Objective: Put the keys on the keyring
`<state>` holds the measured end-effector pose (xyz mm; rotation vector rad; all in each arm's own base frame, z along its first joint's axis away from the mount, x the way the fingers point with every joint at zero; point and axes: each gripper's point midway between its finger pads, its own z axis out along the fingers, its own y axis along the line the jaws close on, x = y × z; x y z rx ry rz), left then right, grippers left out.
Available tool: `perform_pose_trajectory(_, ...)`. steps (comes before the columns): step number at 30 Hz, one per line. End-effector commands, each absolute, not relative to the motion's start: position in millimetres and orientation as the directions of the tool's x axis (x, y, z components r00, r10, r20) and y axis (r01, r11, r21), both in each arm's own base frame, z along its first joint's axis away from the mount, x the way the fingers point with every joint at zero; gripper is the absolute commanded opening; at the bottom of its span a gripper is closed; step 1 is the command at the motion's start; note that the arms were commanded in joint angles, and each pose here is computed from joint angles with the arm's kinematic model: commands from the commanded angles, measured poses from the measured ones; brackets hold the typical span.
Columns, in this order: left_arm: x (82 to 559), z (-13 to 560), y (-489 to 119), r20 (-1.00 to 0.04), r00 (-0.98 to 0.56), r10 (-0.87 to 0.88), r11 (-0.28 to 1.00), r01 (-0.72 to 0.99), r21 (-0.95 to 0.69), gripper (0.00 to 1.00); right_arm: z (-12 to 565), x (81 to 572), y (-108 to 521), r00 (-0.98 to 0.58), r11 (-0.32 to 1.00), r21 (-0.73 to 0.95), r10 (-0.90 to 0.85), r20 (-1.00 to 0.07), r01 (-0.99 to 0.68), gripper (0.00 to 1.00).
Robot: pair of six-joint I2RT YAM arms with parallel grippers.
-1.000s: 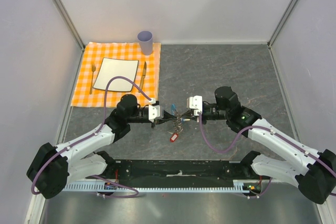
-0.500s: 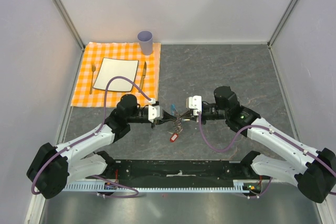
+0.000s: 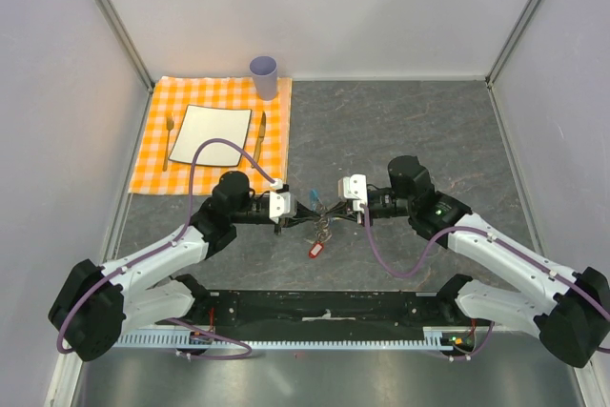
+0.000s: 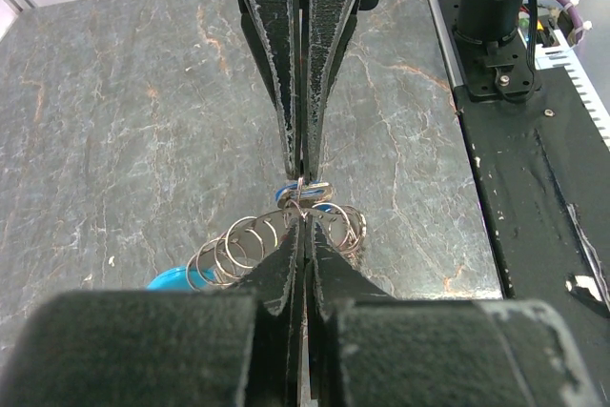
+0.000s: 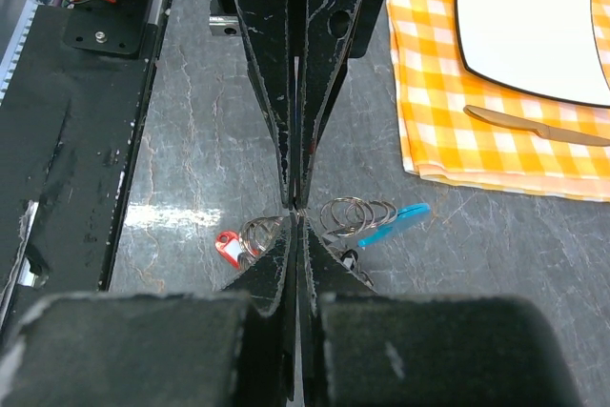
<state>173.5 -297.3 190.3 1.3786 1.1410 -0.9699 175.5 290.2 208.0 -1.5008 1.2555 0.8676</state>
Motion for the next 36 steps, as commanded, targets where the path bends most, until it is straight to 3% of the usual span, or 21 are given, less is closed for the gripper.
perform_pose_trajectory(1, 176, 213, -300, -0.95, 0.304, 0.076, -0.002, 0.952, 0.305, 0.02, 224, 172, 300, 0.261, -0.052, -0.256, -0.237, -0.936, -0.965, 0.0)
perform_pose_trajectory(36, 171, 217, -299, -0.95, 0.308, 0.057, -0.008, 0.951, 0.308, 0.02, 231, 183, 294, 0.269, 0.05, -0.289, -0.246, -0.931, -0.956, 0.0)
